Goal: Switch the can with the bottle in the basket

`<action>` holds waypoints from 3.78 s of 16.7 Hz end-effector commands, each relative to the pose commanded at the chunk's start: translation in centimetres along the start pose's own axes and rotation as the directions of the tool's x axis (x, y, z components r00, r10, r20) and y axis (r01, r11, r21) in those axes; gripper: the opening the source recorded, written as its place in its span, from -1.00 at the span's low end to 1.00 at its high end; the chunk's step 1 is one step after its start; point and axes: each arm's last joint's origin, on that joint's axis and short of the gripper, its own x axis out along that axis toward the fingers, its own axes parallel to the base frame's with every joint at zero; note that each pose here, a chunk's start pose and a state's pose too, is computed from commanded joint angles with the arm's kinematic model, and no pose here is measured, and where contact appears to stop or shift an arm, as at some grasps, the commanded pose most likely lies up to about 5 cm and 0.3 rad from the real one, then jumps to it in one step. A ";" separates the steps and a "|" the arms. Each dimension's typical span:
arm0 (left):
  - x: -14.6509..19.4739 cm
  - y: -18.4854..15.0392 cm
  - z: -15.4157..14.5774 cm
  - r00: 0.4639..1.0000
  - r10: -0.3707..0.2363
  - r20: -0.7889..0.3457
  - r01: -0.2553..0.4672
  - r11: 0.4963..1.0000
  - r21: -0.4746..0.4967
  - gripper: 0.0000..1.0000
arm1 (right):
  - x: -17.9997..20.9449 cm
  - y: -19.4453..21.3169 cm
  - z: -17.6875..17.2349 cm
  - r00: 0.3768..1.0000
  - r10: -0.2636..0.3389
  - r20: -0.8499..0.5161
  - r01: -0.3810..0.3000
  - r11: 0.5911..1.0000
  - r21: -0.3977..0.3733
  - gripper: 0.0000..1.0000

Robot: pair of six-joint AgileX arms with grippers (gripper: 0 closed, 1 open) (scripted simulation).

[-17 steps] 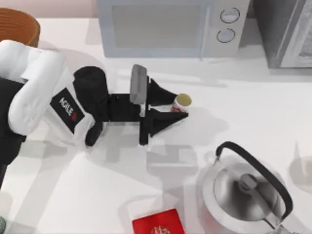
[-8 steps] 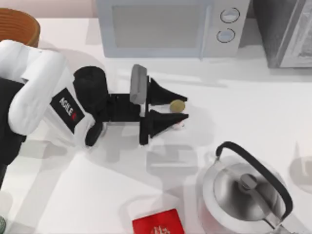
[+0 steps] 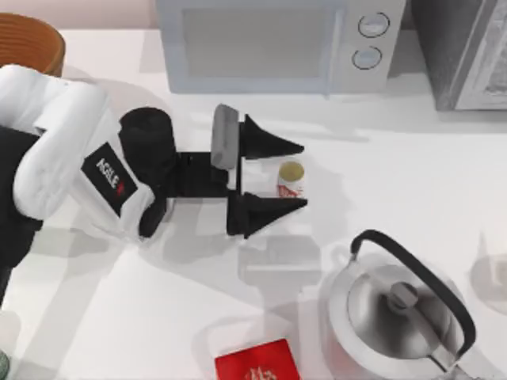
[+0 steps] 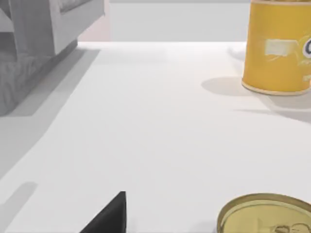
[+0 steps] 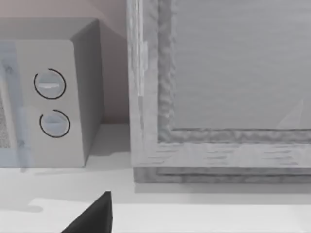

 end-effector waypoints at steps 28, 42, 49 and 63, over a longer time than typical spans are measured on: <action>-16.5 -25.3 20.0 0.259 0.963 -0.070 -0.966 0.258 -0.026 1.00 | 0.0 0.0 0.0 1.000 0.000 0.000 0.000 1.000 0.000 1.00; -17.5 -30.0 14.2 -0.020 1.000 0.000 -1.000 -0.020 0.000 1.00 | 0.0 0.0 0.0 1.000 0.000 0.000 0.000 1.000 0.000 1.00; -17.8 -29.0 14.6 -0.027 0.999 -0.030 -1.000 -0.027 0.012 1.00 | 0.0 0.0 0.0 1.000 0.000 0.000 0.000 1.000 0.000 1.00; -20.6 -22.6 9.8 -0.002 0.932 -0.363 -1.000 -0.001 0.005 1.00 | 0.0 0.0 0.0 1.000 0.000 0.000 0.000 1.000 0.000 1.00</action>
